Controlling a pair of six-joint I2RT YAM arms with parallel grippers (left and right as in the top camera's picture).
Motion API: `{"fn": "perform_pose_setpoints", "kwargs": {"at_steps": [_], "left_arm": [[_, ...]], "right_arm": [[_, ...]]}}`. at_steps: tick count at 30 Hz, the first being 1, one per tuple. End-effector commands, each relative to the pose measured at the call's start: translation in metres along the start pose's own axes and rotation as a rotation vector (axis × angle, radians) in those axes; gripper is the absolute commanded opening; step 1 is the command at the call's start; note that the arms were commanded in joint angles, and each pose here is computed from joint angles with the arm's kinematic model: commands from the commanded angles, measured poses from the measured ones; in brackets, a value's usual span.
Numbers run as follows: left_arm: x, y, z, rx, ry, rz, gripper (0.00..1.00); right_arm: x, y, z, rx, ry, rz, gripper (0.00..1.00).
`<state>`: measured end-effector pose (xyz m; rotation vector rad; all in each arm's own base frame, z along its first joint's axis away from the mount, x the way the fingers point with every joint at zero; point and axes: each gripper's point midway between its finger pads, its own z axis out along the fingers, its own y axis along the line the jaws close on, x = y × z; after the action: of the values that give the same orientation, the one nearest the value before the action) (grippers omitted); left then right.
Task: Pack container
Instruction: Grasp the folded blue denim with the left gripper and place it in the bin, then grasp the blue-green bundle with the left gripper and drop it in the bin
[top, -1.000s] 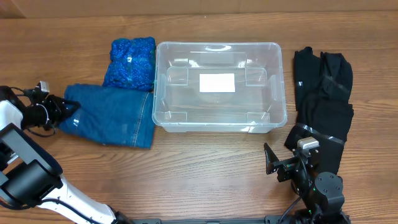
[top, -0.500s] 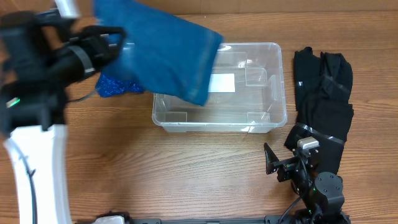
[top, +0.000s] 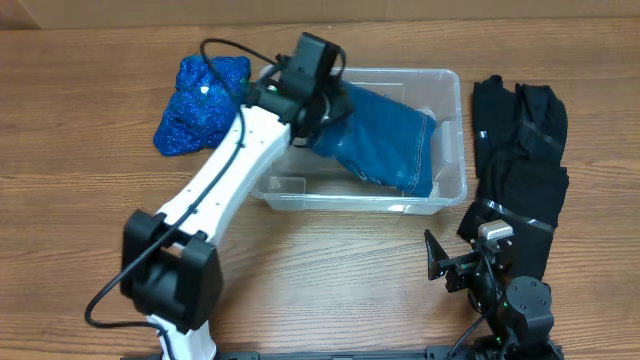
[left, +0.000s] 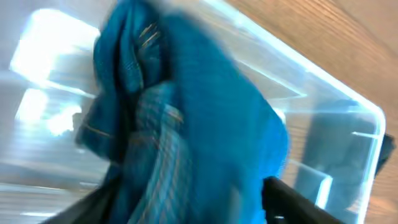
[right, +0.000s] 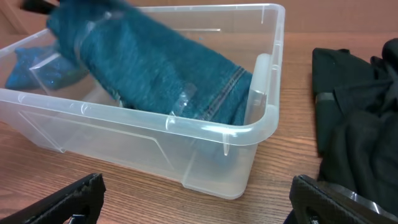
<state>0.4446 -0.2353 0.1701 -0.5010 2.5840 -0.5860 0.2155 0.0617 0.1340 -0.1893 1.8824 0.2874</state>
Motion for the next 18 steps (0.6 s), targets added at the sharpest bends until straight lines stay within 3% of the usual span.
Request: {"fn": "perform_pose_setpoints", "kwargs": {"at_steps": [1, 4, 6, 10, 14, 18], "left_arm": [[-0.067, 0.023, -0.100, 0.008, -0.198, 0.168, 0.85], [-0.120, 0.113, -0.133, -0.123, -0.257, 0.081, 0.95], [-0.141, 0.152, -0.135, -0.119, -0.238, 0.060, 0.96], [-0.165, 0.247, -0.089, -0.034, -0.105, 0.033, 1.00], [-0.155, 0.273, -0.009, 0.122, 0.023, 0.006, 1.00], [-0.159, 0.277, 0.052, 0.237, 0.018, -0.012, 1.00]], "right_arm": [[0.002, -0.001, 0.001, 0.004, -0.001, 0.005, 1.00], [0.002, -0.001, 0.001, 0.004, -0.001, 0.005, 1.00], [0.002, -0.001, 0.001, 0.004, -0.001, 0.005, 1.00], [0.002, -0.001, 0.001, 0.004, -0.001, 0.005, 1.00], [0.002, -0.001, 0.001, 0.004, -0.001, 0.005, 1.00], [0.002, -0.001, 0.001, 0.004, -0.001, 0.005, 1.00]]}}
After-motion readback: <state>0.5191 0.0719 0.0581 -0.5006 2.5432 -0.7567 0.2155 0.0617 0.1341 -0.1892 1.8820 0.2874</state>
